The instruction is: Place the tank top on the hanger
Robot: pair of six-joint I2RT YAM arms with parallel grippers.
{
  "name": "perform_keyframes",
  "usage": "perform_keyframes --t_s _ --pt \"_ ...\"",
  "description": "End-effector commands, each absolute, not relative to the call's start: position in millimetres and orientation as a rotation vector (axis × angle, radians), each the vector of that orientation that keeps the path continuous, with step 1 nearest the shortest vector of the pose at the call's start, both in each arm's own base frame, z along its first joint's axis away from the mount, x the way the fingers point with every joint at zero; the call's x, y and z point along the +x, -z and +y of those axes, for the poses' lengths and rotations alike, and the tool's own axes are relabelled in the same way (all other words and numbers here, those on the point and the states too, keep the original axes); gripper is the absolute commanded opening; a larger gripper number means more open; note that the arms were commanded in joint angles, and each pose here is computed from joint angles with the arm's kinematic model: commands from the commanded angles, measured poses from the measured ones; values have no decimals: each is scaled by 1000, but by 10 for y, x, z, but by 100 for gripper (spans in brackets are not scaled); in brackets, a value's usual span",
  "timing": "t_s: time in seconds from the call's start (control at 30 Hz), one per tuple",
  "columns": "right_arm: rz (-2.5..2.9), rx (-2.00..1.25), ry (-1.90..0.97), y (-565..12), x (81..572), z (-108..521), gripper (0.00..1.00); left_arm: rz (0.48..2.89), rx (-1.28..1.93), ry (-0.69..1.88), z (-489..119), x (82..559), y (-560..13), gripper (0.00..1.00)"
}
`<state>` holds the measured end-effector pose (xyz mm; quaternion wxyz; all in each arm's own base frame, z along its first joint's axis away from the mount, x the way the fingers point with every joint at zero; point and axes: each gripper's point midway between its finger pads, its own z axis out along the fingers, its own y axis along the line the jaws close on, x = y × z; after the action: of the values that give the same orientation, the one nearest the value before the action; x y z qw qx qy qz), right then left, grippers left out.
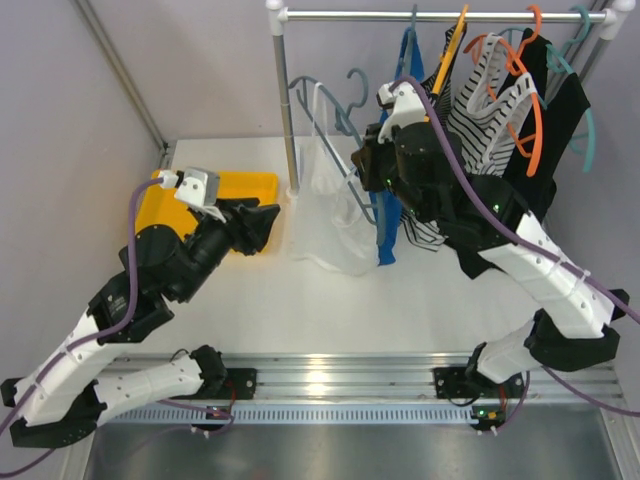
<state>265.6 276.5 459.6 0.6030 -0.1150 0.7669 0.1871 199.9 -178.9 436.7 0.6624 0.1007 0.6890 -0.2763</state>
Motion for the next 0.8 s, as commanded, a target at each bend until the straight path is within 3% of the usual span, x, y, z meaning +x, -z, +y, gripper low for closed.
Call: perform_keyframes --t_s 0.0,0.77 --pt "1709 -223 -351 -4925 2772 2665 0 1501 226 649 -1669 1902 -4600 51" --pt "1482 -49 -242 -5475 3740 2604 0 1459 273 697 -1559 1713 -4646 51"
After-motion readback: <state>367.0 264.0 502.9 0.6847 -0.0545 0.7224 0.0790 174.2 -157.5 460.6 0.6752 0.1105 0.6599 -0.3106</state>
